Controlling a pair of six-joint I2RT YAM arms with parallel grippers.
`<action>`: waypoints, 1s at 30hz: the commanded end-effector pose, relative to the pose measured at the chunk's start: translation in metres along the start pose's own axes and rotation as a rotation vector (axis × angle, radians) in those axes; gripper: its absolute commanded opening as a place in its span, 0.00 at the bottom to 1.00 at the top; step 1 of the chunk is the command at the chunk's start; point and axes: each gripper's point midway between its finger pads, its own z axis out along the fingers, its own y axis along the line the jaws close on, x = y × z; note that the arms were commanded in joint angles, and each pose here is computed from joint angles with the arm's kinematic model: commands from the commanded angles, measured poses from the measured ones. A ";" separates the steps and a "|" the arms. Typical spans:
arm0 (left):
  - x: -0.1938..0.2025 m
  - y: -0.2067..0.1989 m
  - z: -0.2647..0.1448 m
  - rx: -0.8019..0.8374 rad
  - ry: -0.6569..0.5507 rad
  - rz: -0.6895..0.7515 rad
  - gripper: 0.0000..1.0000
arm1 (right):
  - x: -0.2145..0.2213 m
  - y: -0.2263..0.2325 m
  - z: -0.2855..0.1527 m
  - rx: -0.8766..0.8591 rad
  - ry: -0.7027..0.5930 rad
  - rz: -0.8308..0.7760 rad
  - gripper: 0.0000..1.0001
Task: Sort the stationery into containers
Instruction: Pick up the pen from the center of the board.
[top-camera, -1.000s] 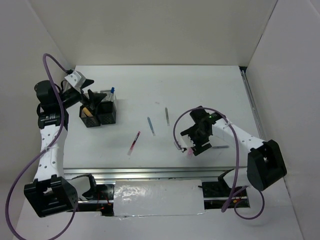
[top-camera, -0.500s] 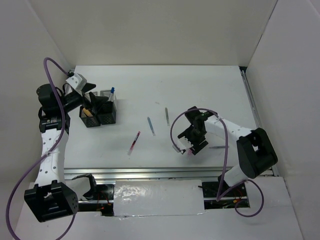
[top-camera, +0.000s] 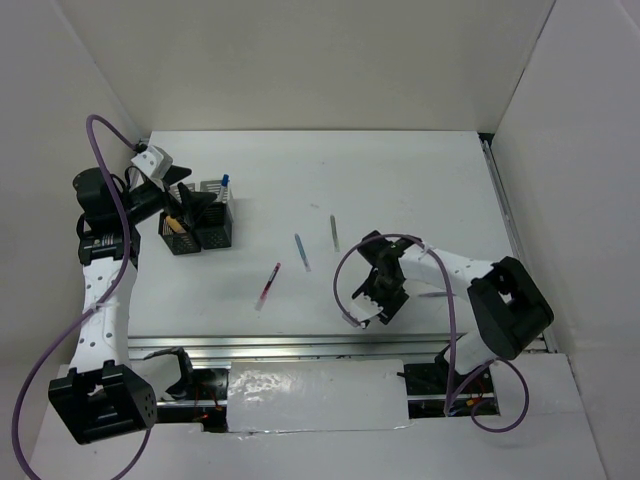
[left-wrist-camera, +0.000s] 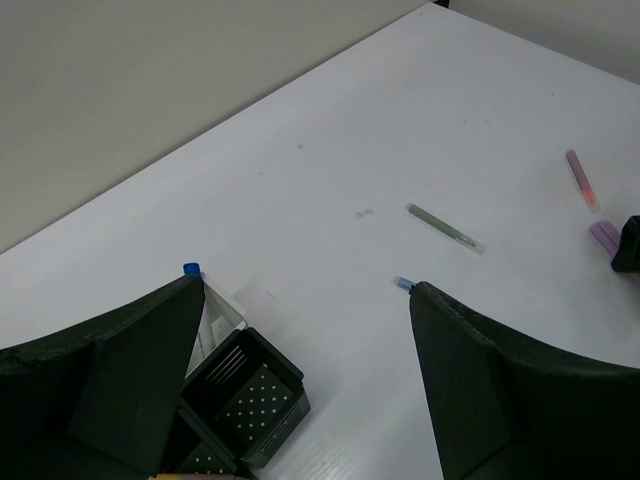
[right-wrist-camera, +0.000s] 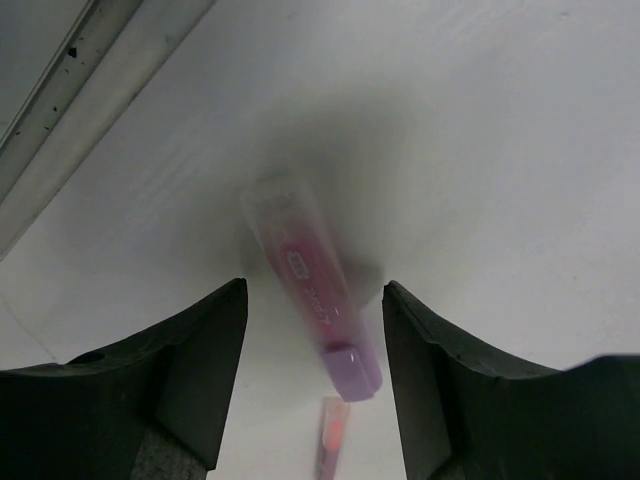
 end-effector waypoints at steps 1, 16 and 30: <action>-0.005 0.000 -0.002 0.004 -0.014 0.025 0.96 | -0.005 0.003 0.002 0.011 0.014 -0.045 0.63; -0.004 -0.002 -0.003 -0.015 -0.009 -0.039 0.95 | -0.010 -0.011 0.012 0.066 0.102 -0.111 0.21; 0.016 -0.052 0.021 -0.109 0.145 -0.473 0.92 | -0.078 -0.090 -0.097 0.468 0.353 -0.344 0.07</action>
